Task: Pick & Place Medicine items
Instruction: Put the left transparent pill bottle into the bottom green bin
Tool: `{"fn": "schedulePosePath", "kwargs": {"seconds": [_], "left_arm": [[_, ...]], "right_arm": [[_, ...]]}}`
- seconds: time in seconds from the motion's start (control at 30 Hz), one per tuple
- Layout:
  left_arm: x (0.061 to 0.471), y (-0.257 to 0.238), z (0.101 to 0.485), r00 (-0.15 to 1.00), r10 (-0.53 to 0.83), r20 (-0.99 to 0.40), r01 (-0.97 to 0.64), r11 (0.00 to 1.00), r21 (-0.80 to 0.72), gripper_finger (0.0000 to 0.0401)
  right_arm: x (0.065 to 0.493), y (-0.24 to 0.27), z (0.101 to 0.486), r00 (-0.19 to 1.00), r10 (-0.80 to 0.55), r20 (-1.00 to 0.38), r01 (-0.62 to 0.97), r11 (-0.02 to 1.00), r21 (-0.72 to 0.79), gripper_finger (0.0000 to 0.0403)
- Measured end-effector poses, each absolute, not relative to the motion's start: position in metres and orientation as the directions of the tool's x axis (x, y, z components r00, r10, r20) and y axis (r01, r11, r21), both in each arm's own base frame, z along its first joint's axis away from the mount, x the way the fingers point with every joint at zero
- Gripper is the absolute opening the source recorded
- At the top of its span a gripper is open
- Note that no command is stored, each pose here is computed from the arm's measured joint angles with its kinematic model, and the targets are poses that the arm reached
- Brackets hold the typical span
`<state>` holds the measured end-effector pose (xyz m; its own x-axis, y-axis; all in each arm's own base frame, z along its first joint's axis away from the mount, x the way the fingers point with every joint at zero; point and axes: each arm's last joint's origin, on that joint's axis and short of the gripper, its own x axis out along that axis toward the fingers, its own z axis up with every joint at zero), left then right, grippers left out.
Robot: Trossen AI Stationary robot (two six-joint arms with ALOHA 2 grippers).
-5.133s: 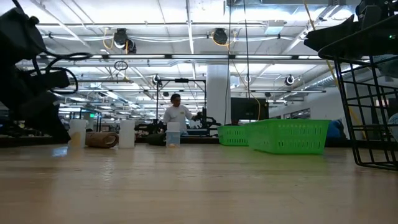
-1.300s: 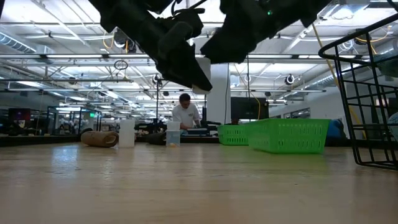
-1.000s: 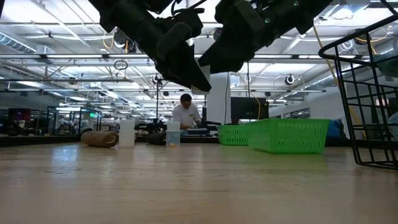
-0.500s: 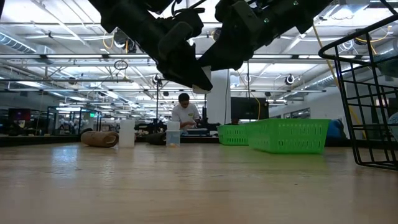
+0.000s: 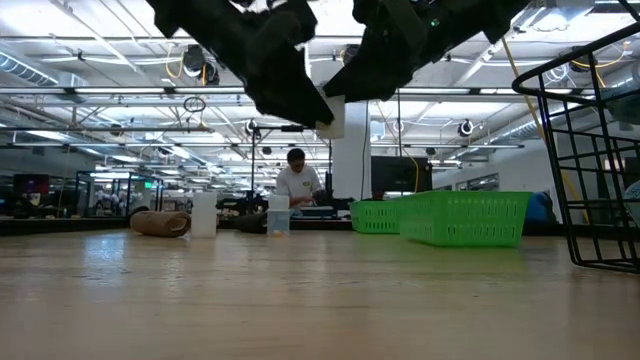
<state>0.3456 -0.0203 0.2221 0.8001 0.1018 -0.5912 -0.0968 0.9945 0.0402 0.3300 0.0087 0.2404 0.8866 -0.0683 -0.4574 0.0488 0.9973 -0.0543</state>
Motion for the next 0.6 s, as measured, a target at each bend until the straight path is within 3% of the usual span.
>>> {"fn": "schedulePosePath", "kwargs": {"seconds": [0.17, 0.33, 0.6], "left_arm": [[0.330, -0.020, 0.247, 0.822, 0.089, -0.563, -0.080, 0.996, 0.041, 0.0203], [0.317, -0.019, 0.268, 0.846, 0.092, -0.525, -0.070, 0.996, 0.063, 0.0198], [0.307, -0.016, 0.247, 0.851, 0.100, -0.515, -0.078, 0.995, 0.064, 0.0204]], "right_arm": [[0.317, 0.006, 0.253, 0.875, -0.110, -0.471, 0.083, 0.994, -0.077, 0.0121], [0.296, 0.001, 0.257, 0.820, -0.254, -0.512, 0.224, 0.967, -0.121, 0.0121], [0.253, -0.005, 0.215, 0.733, -0.365, -0.574, 0.413, 0.909, -0.051, 0.0121]]}}
